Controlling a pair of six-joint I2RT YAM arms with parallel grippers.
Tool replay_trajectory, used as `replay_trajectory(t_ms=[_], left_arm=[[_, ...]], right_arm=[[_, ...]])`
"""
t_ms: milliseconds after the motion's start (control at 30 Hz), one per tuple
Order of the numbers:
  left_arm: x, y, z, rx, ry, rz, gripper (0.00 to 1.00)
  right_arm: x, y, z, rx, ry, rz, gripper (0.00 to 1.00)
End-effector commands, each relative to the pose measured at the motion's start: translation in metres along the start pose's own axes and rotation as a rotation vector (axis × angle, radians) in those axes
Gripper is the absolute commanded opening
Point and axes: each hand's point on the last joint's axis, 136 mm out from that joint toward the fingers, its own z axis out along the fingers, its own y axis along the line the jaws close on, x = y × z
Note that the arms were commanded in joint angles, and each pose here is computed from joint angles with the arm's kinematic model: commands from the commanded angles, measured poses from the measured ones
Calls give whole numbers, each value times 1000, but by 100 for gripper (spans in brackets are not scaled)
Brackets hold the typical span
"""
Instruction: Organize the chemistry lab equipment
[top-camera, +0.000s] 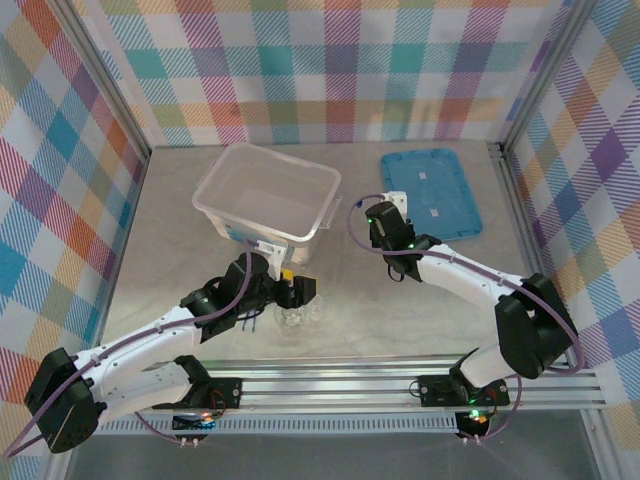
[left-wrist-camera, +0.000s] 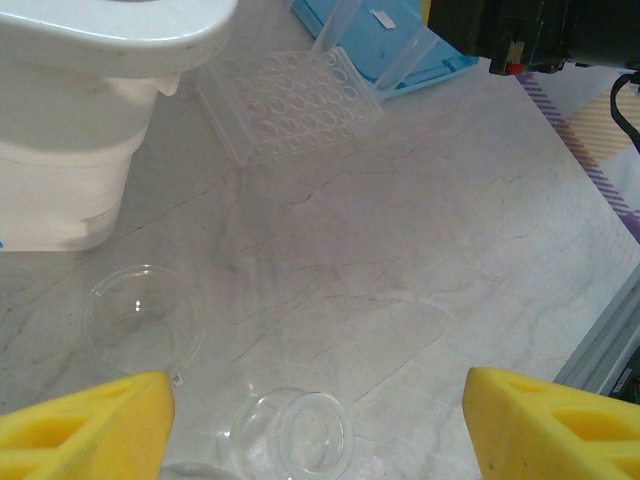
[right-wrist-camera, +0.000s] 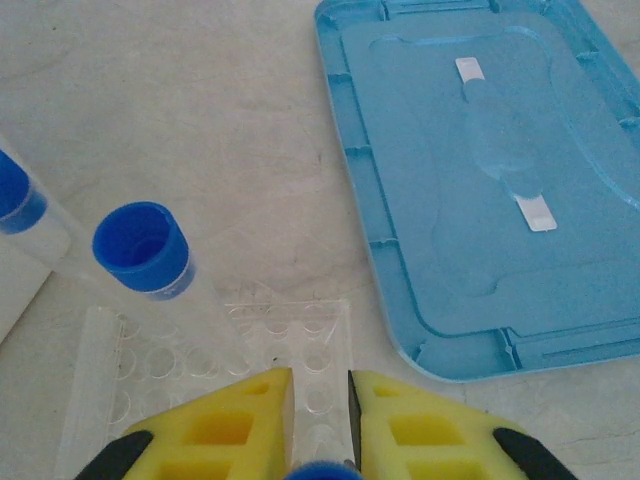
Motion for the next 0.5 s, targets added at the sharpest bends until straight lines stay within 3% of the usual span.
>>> replay_trajectory(t_ms=[0, 467], left_arm=[[3, 4, -1, -5, 3, -12, 76], [1, 5, -5, -7, -7, -9, 76]], right_arm=[[4, -1, 3, 16, 2, 10, 22], [-6, -2, -3, 15, -12, 6, 31]])
